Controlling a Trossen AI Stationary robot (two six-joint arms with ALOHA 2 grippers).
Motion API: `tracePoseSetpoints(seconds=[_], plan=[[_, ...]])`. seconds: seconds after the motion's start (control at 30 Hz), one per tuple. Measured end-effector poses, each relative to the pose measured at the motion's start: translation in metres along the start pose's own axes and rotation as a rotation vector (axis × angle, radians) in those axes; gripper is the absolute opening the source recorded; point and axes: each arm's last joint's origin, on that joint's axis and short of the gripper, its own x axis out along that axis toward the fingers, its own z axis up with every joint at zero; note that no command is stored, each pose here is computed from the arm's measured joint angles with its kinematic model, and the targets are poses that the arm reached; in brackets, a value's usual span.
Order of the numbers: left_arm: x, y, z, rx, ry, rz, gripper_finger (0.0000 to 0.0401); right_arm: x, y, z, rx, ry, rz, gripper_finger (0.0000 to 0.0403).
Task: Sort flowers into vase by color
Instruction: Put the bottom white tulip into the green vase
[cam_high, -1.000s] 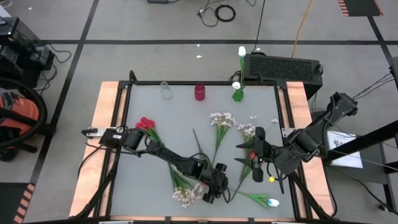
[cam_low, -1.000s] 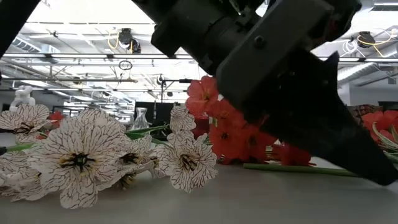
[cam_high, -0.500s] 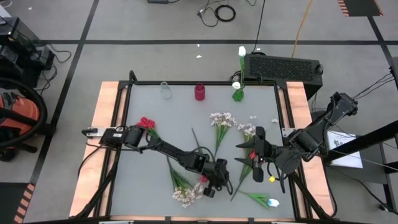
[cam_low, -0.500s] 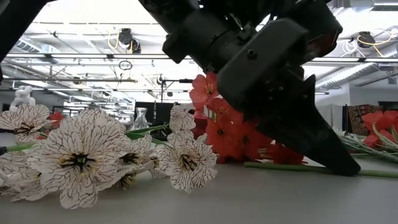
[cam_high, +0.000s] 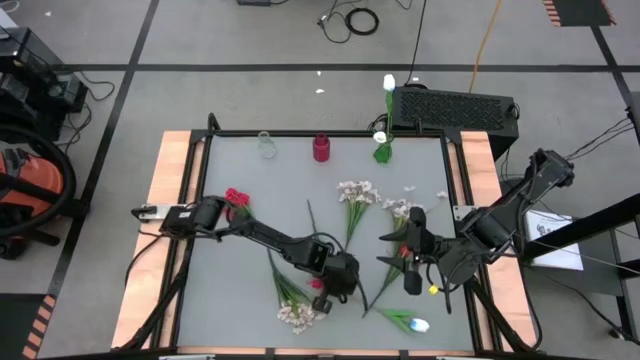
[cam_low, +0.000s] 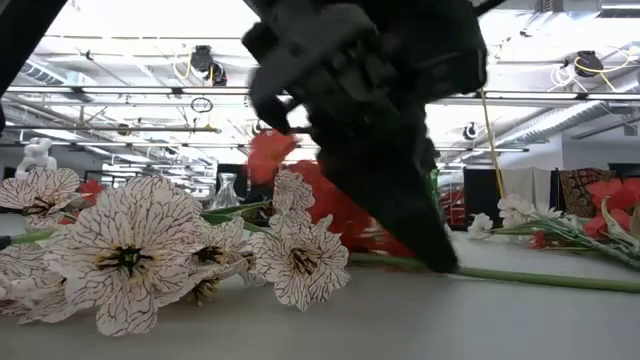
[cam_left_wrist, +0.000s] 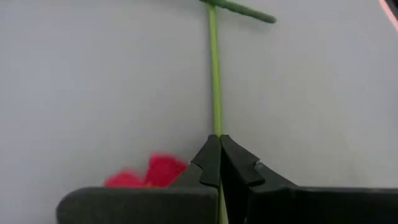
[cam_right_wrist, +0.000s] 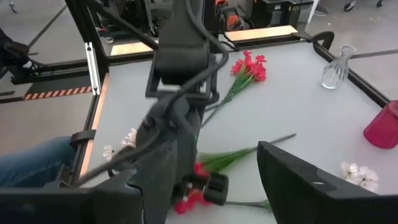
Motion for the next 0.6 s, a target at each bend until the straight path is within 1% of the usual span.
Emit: tracePoseSetpoints(seconds=[0.1,0.23,0.47,0.6], plan=[[-0.008,-0.011,0.003,0.03,0.011,-0.007,0.0003,0.003,0.004,-0.004,0.003,0.013,0.003,0.0214],[-0.013,-0.023,0.011,0.064,-0.043,-0.016,0.0002,0.007,0.014,-0.014,0.017,0.053,0.004,0.0214],[-0.011,-0.03,0.012,0.076,-0.041,-0.031,0.0002,0.022,0.05,-0.058,0.035,0.255,0.074,0.0214],[-0.011,-0.031,0.009,0.071,-0.017,-0.055,0.0002,0.032,0.068,-0.087,0.046,0.373,0.088,0.0214]])
